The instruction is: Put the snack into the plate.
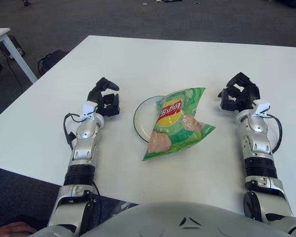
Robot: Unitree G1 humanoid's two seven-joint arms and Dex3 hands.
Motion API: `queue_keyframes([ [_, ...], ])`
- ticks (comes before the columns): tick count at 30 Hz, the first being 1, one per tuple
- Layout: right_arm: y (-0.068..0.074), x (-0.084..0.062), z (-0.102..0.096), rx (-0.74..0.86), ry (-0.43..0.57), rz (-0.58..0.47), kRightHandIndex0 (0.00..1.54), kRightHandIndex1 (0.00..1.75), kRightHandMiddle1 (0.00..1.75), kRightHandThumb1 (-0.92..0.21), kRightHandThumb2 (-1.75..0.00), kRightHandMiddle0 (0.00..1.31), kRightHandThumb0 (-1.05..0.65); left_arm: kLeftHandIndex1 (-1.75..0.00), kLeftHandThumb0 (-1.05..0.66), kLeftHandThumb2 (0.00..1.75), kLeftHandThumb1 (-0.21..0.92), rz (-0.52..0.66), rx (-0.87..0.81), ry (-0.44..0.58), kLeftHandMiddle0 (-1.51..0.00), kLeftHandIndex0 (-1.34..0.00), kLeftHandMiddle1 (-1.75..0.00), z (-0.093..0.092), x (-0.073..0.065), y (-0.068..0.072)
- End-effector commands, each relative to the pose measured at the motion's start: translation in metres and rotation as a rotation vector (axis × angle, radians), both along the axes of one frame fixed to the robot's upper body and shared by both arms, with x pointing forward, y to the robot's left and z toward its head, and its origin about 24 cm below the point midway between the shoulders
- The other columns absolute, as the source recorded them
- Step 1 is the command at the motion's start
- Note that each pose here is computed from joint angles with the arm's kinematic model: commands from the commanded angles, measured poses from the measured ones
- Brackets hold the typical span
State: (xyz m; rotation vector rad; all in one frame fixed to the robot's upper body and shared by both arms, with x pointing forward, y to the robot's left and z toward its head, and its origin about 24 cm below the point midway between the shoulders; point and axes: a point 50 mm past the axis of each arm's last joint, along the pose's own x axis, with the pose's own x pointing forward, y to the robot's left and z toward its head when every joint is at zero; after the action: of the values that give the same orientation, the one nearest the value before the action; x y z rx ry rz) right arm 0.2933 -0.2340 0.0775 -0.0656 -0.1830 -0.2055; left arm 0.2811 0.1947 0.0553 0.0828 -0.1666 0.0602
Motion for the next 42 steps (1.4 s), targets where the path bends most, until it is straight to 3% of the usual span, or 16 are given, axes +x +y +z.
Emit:
queue_keyframes([
  [1,0.0,-0.018,-0.032,0.041,0.112,-0.028,0.98,1.33,1.75,0.03,-1.58,0.73,-0.01,-1.75,-0.44,1.17,0.43,0.039,-0.058,0.148,-1.26,-0.52,-1.75,-0.044,-0.022,0.001],
  [13,0.002,-0.034,-0.037,0.083,0.204,-0.085,0.89,1.57,1.75,0.03,-1.65,0.69,-0.01,-1.75,-0.44,1.17,0.44,0.048,-0.074,0.148,-1.27,-0.52,-1.75,-0.044,-0.023,0.001],
  [21,0.0,-0.045,-0.046,0.029,0.269,-0.142,0.89,1.64,1.75,0.05,-1.69,0.68,-0.01,-1.75,-0.45,1.19,0.41,0.046,-0.069,0.156,-1.28,-0.53,-1.75,-0.045,-0.024,0.001],
  [42,0.007,-0.056,-0.06,-0.029,0.259,-0.259,0.87,1.74,1.75,0.05,-1.74,0.67,-0.01,-1.75,-0.45,1.2,0.41,-0.037,-0.039,0.179,-1.27,-0.54,-1.75,-0.044,-0.024,0.0],
])
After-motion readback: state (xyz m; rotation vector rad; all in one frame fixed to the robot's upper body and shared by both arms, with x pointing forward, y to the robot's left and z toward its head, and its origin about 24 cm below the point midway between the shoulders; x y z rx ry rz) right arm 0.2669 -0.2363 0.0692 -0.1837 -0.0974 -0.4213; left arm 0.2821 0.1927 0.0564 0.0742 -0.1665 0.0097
